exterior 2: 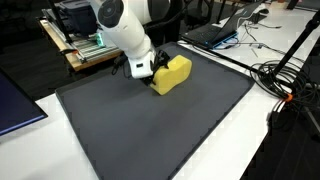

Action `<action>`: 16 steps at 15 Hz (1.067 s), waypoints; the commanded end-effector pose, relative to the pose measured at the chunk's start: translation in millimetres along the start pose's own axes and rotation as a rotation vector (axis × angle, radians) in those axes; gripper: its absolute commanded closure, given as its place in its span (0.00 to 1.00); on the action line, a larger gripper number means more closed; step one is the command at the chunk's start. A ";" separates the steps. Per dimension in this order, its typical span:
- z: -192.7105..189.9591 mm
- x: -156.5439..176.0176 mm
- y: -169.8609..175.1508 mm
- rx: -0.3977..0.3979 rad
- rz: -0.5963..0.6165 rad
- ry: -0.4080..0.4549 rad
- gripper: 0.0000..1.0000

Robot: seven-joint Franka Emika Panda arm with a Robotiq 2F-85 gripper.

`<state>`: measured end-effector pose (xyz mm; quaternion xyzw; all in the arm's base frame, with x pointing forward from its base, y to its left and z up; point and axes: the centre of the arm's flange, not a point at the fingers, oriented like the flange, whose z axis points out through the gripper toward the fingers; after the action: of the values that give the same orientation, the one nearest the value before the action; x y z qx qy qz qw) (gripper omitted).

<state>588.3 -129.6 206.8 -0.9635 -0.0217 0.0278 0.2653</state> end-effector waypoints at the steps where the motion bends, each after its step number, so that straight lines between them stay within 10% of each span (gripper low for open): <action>1: 10.2 3.0 1.8 0.058 -0.023 0.012 0.00; 4: 10.5 2.7 0.7 0.069 -0.015 0.012 0.34; 16: 6.1 0.6 -2.2 0.061 0.018 0.029 1.00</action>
<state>588.3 -126.6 204.5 -0.9573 -0.0154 0.0224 0.2878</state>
